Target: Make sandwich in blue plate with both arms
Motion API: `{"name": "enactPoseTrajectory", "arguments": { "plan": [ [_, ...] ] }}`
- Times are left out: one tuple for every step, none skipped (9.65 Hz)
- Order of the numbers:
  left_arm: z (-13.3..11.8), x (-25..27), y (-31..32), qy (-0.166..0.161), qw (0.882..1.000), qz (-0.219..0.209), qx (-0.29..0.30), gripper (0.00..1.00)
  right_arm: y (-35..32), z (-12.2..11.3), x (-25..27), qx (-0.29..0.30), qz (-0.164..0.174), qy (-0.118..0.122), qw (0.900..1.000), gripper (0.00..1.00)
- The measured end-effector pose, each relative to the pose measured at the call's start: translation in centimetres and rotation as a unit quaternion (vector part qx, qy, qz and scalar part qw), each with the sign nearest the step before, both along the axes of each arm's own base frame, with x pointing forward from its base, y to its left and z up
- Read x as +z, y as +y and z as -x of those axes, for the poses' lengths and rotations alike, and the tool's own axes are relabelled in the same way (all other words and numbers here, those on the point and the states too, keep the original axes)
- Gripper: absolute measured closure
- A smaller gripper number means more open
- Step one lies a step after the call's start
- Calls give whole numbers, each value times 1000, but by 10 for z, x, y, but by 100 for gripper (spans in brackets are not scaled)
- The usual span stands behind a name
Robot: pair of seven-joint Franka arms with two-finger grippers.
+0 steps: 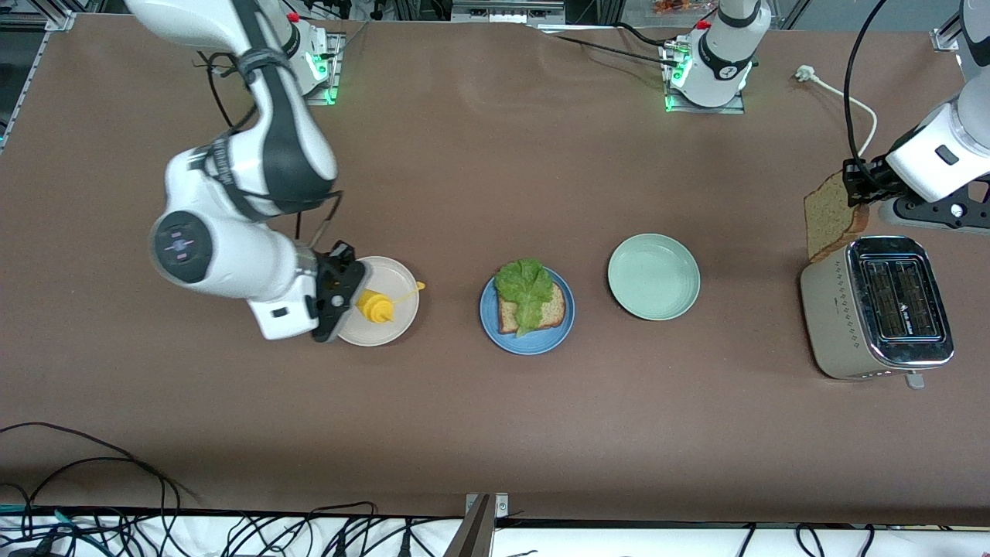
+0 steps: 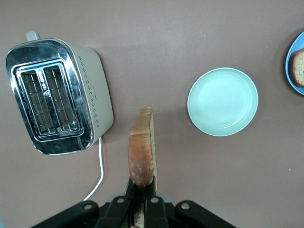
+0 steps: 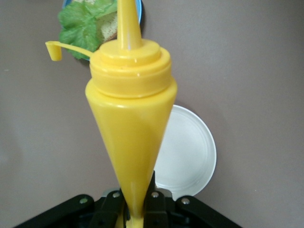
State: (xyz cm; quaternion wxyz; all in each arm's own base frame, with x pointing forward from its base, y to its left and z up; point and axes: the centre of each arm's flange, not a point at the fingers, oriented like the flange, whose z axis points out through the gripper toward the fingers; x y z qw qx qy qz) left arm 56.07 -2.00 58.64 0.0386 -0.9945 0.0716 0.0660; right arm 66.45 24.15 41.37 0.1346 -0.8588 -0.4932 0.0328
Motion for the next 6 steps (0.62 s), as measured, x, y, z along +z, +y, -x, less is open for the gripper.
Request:
{"name": "enactPoseTrajectory", "arguments": {
  "plan": [
    [0,0,-1,0,1000,0,-1,91,-40,-10,-4,5,-62,18,998,87],
    [0,0,-2,0,1000,0,-1,91,-90,-18,-11,11,-109,28,994,87],
    [0,-1,-3,0,1000,0,-3,91,-138,-23,-19,23,-145,33,989,87],
    [0,-1,-4,1,1000,0,-5,91,-177,-25,-29,35,-181,32,982,87],
    [0,-1,-6,1,1000,0,-8,91,-205,-25,-41,51,-216,30,975,87],
    [0,-1,-11,1,1000,3,-12,91,-227,-25,-56,65,-244,27,967,87]
  ]
}}
